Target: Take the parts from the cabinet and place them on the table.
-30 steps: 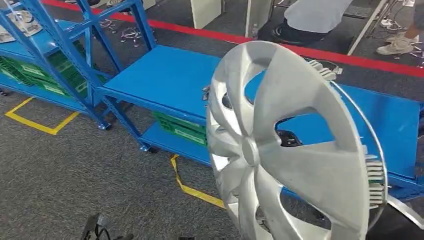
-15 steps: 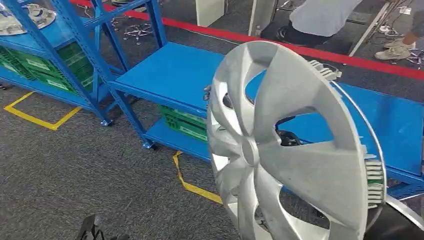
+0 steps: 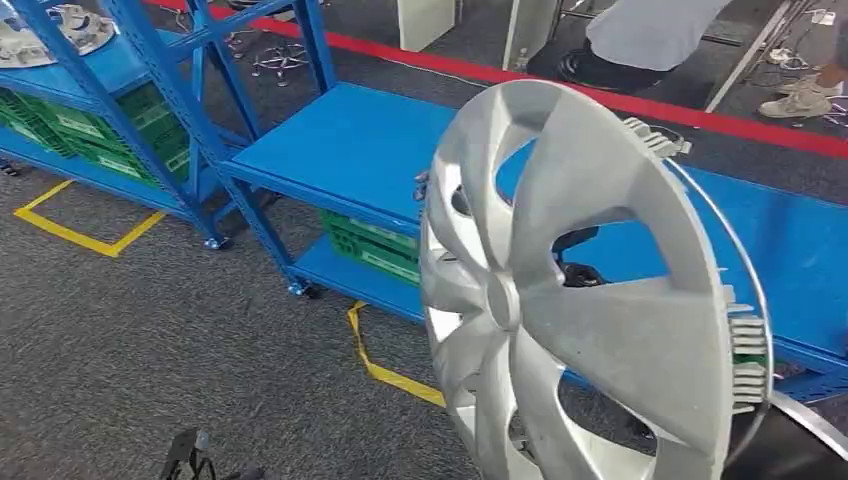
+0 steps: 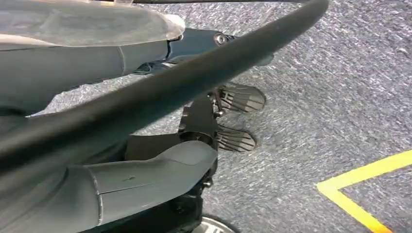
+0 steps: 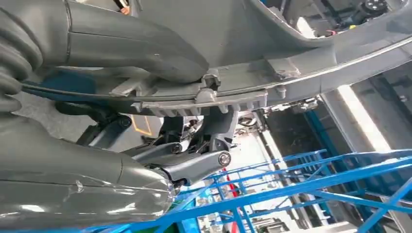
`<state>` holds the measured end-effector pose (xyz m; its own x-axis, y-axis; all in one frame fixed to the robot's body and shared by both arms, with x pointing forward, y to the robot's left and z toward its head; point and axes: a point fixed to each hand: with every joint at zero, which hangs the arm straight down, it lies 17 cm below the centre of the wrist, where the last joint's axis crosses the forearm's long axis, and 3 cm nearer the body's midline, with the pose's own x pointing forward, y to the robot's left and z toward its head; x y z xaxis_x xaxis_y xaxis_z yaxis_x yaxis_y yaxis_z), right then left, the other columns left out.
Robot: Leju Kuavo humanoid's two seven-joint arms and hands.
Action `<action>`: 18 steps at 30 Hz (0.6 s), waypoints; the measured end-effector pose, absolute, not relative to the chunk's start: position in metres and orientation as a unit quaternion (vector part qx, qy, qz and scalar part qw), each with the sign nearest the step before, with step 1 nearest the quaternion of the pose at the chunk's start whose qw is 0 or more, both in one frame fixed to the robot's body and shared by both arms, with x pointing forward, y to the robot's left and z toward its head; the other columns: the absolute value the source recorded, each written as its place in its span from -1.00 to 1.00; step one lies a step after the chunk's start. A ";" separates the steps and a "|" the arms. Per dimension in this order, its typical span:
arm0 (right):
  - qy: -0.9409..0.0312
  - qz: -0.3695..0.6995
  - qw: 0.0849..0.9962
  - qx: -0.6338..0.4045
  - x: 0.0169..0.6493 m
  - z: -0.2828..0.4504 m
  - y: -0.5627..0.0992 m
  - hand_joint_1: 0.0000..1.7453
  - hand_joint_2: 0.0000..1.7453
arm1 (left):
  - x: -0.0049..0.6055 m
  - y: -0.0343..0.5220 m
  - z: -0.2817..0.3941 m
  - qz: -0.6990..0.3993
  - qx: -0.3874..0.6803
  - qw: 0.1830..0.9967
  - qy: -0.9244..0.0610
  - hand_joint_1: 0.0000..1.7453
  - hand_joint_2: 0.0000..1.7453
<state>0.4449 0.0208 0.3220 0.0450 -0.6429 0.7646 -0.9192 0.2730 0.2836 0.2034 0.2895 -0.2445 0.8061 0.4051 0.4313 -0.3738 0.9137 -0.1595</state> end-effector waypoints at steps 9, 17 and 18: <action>-0.672 0.158 0.431 0.582 0.444 0.321 0.022 1.00 1.00 | 0.203 0.288 -0.244 0.203 -0.035 0.950 -0.234 -1.00 1.00; -0.670 0.157 0.435 0.581 0.443 0.317 0.020 1.00 1.00 | 0.202 0.286 -0.245 0.203 -0.037 0.950 -0.233 -1.00 1.00; -0.670 0.158 0.434 0.581 0.443 0.317 0.020 1.00 1.00 | 0.203 0.285 -0.245 0.203 -0.037 0.950 -0.233 -1.00 1.00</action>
